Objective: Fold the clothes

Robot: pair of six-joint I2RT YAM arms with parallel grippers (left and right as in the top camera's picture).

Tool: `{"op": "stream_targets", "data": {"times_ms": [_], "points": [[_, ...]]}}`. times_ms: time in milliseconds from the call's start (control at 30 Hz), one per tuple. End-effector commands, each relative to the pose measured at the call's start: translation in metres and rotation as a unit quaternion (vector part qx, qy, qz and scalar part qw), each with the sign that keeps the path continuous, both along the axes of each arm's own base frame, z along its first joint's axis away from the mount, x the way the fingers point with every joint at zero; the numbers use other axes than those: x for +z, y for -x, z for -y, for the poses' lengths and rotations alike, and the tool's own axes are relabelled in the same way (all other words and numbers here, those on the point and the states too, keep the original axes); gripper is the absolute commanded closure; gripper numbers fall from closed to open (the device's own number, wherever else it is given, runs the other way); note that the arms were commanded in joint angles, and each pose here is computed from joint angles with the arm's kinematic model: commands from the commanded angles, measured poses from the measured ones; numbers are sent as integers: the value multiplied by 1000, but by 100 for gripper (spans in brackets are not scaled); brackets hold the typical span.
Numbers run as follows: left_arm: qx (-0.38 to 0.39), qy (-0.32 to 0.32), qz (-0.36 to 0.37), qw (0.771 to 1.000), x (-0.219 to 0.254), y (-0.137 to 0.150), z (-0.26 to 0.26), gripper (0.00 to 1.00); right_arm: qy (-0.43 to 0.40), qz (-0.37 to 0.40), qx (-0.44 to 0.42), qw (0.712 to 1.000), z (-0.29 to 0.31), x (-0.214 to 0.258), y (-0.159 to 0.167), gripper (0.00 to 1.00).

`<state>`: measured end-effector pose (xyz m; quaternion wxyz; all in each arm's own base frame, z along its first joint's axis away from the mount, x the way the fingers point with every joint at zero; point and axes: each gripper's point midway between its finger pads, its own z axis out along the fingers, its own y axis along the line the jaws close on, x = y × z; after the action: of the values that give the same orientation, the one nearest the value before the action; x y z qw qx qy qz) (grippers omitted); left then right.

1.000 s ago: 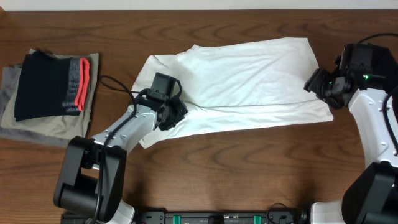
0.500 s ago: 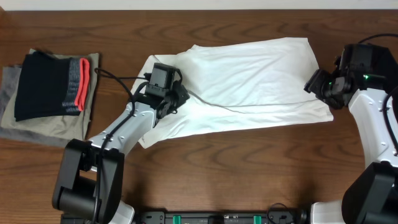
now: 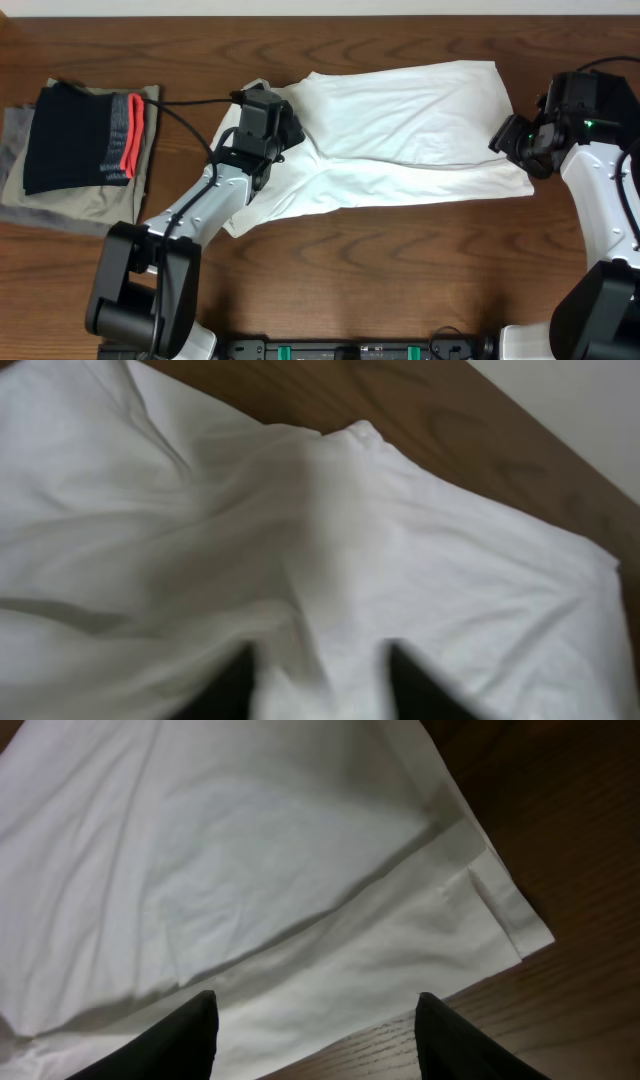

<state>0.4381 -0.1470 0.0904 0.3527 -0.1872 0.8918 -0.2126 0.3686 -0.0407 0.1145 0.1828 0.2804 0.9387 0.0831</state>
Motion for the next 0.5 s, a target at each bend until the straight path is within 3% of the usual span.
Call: {"op": "stream_targets", "data": {"times_ms": [0,33,133,467], "points": [[-12,-41,0,999,-12,-5,-4,14,-3,5,6,1000,-4,6,-1,38],[-19,-48,1,999,-13,-5,-4,7,-5,5,6,1000,-5,6,-1,38],[-29,-62,-9,998,-17,-1,-6,4,-26,8,16,1000,-13,7,-2,37],[-55,-66,-113,990,-29,50,-12,4,-56,-6,103,993,-61,6,7,36]]}}
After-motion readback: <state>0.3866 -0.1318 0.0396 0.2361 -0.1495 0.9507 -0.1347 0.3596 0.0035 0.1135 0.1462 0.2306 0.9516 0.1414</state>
